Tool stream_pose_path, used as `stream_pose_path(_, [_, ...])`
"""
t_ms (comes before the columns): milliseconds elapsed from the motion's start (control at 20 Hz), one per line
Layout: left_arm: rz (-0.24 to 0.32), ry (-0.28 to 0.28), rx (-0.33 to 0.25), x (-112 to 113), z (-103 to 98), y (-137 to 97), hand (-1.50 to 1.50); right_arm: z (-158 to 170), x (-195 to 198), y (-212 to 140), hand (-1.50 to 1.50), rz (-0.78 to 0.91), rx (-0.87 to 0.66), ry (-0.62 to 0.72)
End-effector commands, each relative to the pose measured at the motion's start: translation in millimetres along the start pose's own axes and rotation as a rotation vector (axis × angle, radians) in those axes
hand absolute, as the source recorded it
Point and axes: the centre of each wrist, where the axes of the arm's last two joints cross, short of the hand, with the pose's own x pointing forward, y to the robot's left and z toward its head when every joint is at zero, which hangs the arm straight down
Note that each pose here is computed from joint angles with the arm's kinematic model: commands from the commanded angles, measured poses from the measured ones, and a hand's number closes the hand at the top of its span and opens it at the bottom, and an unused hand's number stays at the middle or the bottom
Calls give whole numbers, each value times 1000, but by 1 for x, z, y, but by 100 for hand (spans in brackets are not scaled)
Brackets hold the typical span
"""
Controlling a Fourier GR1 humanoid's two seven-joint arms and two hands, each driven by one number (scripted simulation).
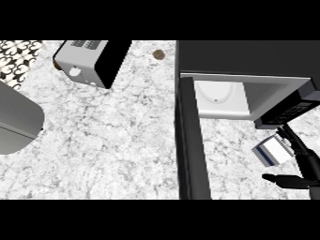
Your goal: Pick up the milk, place it into the microwave and close the microwave
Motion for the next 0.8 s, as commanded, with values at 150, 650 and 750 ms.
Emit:
stream_pose_path(150, [51,-102,-20,21,1,-4,-150,-10,-3,11,150,-138,112,-68])
stream_pose_path(650, [85,-87,-15,7,-1,-6,-150,-27,-5,45,150,-156,53,-151])
stream_pose_path(750, [76,-95,-13,23,5,-5,-150,-13,-14,69,150,-167,-30,-147])
